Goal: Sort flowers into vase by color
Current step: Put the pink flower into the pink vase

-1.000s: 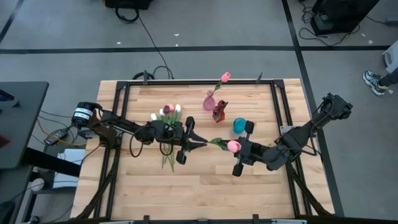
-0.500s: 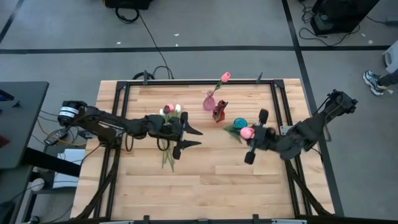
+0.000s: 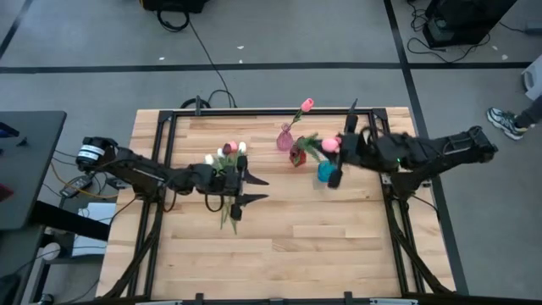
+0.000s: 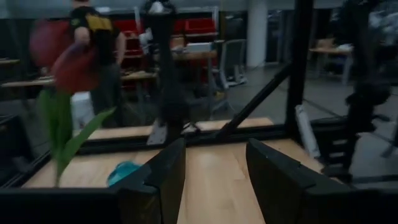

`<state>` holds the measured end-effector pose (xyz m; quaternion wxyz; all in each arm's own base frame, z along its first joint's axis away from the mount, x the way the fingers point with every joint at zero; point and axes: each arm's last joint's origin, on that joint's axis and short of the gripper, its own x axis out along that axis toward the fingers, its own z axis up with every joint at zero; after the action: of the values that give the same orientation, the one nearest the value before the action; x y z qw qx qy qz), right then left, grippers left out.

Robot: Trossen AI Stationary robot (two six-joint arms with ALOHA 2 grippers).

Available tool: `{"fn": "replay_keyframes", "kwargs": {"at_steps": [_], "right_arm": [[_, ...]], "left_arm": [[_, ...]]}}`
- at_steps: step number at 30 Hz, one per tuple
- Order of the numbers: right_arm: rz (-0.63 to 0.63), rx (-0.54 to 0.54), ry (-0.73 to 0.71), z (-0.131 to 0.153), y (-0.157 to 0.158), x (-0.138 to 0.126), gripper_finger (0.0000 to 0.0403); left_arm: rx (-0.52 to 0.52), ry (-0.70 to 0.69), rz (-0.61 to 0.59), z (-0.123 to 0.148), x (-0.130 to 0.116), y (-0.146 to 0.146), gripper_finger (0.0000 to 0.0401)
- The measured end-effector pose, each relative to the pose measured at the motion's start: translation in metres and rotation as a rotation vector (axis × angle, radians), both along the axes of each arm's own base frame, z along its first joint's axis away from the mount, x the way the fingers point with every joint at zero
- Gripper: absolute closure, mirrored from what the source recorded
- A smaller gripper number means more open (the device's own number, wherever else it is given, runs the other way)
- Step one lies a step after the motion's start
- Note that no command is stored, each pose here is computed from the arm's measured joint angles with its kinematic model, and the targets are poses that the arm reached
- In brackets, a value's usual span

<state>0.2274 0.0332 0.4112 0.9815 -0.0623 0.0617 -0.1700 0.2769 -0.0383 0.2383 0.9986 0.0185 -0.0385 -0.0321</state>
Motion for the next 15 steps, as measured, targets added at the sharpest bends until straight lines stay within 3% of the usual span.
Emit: {"fn": "replay_keyframes", "kwargs": {"at_steps": [6, 15], "right_arm": [[-0.005, -0.005, 0.009, 0.0, -0.032, 0.004, 0.0384], [-0.081, -0.009, 0.033, -0.001, -0.074, 0.001, 0.0383]], "left_arm": [[-0.017, 0.018, 0.097, -0.011, -0.022, 0.002, 0.0227], [-0.083, 0.064, 0.097, -0.029, -0.041, 0.005, 0.0227]]}}
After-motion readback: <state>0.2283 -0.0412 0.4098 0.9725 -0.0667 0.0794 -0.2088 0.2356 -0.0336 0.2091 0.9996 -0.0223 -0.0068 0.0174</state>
